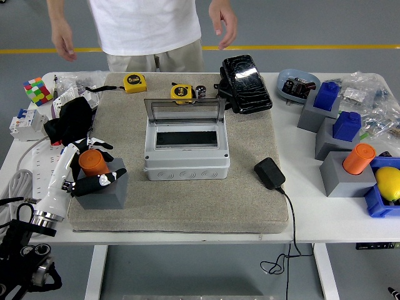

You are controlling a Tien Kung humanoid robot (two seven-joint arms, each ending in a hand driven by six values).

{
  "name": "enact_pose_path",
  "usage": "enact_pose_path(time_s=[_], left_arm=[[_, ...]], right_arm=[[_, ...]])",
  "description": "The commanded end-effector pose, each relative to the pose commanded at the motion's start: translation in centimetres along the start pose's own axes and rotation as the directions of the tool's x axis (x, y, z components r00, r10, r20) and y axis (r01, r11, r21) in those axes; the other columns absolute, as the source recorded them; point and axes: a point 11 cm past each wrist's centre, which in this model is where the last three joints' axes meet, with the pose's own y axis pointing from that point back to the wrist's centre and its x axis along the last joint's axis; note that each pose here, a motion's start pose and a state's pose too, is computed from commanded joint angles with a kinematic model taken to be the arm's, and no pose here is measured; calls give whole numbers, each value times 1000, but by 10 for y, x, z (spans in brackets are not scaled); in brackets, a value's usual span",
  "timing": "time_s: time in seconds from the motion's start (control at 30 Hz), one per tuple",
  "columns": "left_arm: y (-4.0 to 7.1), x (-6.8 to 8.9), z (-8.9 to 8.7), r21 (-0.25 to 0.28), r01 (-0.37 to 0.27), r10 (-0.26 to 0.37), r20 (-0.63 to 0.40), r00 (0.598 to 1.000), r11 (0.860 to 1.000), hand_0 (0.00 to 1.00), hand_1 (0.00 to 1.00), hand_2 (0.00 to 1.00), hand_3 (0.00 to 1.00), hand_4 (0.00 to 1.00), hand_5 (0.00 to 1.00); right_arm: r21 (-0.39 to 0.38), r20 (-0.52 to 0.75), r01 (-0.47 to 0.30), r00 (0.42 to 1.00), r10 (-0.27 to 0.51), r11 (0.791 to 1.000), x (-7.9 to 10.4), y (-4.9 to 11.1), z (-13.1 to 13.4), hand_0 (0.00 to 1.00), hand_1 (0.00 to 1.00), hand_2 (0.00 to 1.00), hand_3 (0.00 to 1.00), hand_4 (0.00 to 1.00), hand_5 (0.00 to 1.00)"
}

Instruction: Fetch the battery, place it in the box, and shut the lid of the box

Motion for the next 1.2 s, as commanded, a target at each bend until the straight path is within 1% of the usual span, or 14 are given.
enact_pose_path(time_s=[0.07, 0.1, 0.27, 0.3, 0.47, 0.5, 0.63, 0.83, 0.97, 1.07, 1.1, 1.13, 1.17, 1.2], left_arm=[[-1, 0, -1, 3, -4, 4, -5, 1000, 1000, 289, 303, 321, 333, 998, 2], [-1, 0, -1, 3, -6, 6, -7, 1000, 1000, 182, 232, 262, 275, 998, 2], [-4, -3, 0, 3, -14, 14, -22, 1000, 1000, 182, 232, 262, 275, 998, 2], [-5, -4, 0, 3, -13, 13, -23, 1000, 1000, 142, 192, 234, 242, 977, 2], [-7, -8, 2, -3, -11, 11, -32, 999, 1000, 142, 192, 234, 242, 977, 2], [-8, -9, 3, -6, -9, 9, -33, 999, 1000, 126, 167, 213, 225, 949, 2], [-11, -13, 9, -27, 7, -8, -33, 999, 1000, 126, 167, 213, 225, 949, 2], [-22, -13, 29, -96, 31, -33, -12, 999, 995, 123, 156, 205, 221, 940, 2], [-33, -14, 51, -173, 61, -58, 23, 998, 983, 125, 155, 204, 217, 927, 2], [-47, -21, 79, -259, 117, -95, 98, 991, 959, 125, 155, 204, 217, 927, 2], [-50, -23, 83, -267, 130, -102, 114, 988, 955, 125, 154, 207, 216, 882, 2], [-53, -25, 88, -275, 146, -112, 136, 984, 950, 125, 154, 207, 216, 882, 2], [-60, -30, 95, -281, 178, -133, 170, 976, 943, 125, 154, 207, 216, 882, 2], [-66, -34, 101, -280, 201, -147, 202, 968, 939, 125, 154, 207, 216, 882, 2]], right_arm=[[1, -2, -1, 1000, 1, 1000, 0, 0, -1, 642, 656, 658, 531, 954, 419], [1, -3, -2, 1000, 2, 1000, 0, 0, -1, 641, 656, 657, 531, 954, 418], [-1, -4, -2, 1000, 2, 1000, 1, 0, 0, 641, 656, 657, 531, 954, 418], [-1, -4, -2, 1000, 2, 1000, 1, 0, 0, 641, 656, 659, 531, 954, 419], [-2, -1, -3, 1000, 3, 1000, 1, 0, 1, 641, 656, 659, 531, 954, 419], [-1, 0, -3, 1000, 3, 1000, 1, 0, 1, 642, 656, 658, 531, 955, 420], [0, 3, -2, 1000, 2, 1000, 0, 0, 2, 642, 656, 658, 531, 955, 420], [4, 7, -5, 1000, 5, 1000, -1, 0, 2, 641, 656, 656, 530, 954, 419], [6, 11, -6, 1000, 6, 1000, -1, 0, 1, 642, 656, 657, 530, 954, 419], [6, 13, -6, 1000, 6, 1000, -1, 0, 2, 642, 656, 657, 530, 954, 419], [6, 13, -6, 1000, 6, 1000, -1, 0, 2, 642, 656, 655, 530, 954, 419], [6, 13, -6, 1000, 6, 1000, -1, 0, 2, 642, 656, 655, 530, 954, 419], [6, 14, -7, 1000, 7, 1000, -1, 0, 2, 642, 656, 655, 530, 954, 419], [6, 13, -7, 1000, 7, 1000, -1, 0, 2, 642, 656, 655, 530, 954, 419]])
